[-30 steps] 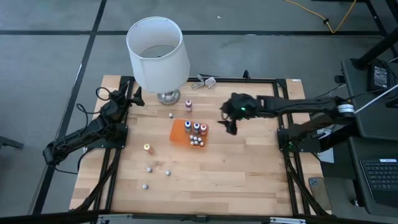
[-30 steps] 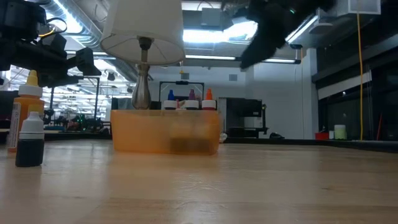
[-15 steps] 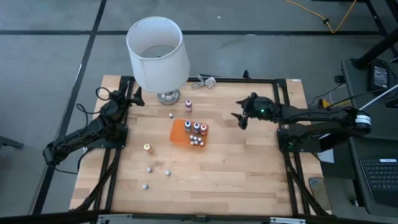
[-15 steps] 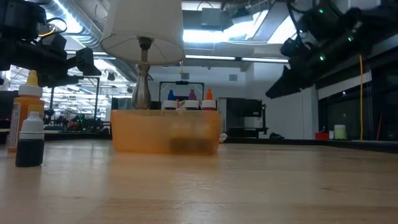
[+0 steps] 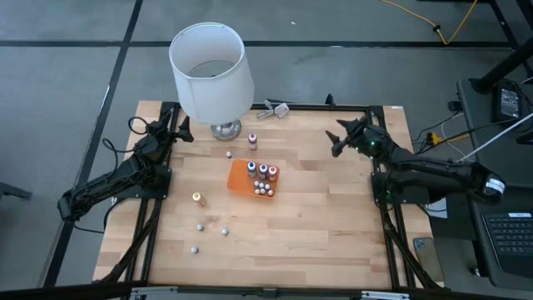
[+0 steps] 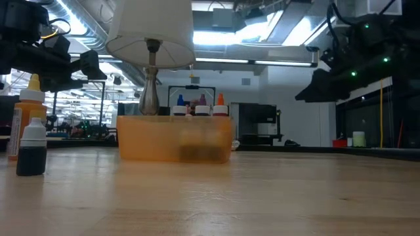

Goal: Pick & Place food coloring
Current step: Put the small red food coloring bottle into the orange bin

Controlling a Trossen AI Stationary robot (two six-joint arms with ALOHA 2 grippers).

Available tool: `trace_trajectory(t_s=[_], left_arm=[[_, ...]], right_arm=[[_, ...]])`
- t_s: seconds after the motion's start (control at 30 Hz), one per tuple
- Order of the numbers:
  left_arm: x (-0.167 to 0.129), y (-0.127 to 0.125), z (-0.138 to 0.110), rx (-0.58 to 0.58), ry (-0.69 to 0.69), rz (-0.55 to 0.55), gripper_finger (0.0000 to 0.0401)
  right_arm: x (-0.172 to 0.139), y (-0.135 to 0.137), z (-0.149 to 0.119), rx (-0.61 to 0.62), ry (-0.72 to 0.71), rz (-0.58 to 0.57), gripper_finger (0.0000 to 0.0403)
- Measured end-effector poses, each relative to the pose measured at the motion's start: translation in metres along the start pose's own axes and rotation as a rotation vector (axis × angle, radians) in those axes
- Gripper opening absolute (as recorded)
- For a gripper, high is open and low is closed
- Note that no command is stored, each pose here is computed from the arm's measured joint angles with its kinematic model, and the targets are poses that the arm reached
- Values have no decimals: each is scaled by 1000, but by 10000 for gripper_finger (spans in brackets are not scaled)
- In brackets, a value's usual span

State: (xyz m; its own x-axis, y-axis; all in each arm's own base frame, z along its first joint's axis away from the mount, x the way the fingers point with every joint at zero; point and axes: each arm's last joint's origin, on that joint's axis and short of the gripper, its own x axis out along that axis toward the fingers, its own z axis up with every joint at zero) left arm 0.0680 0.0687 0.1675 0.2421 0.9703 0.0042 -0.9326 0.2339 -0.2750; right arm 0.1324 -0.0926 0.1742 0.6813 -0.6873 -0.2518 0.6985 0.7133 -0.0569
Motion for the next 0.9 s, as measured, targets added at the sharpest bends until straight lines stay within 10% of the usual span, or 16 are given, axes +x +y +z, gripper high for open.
trace_trajectory(t_s=[0.9], left_arm=[[0,0,0,0,0,0,391]], right_arm=[[-29,-19,-53,150,106,-237,312]])
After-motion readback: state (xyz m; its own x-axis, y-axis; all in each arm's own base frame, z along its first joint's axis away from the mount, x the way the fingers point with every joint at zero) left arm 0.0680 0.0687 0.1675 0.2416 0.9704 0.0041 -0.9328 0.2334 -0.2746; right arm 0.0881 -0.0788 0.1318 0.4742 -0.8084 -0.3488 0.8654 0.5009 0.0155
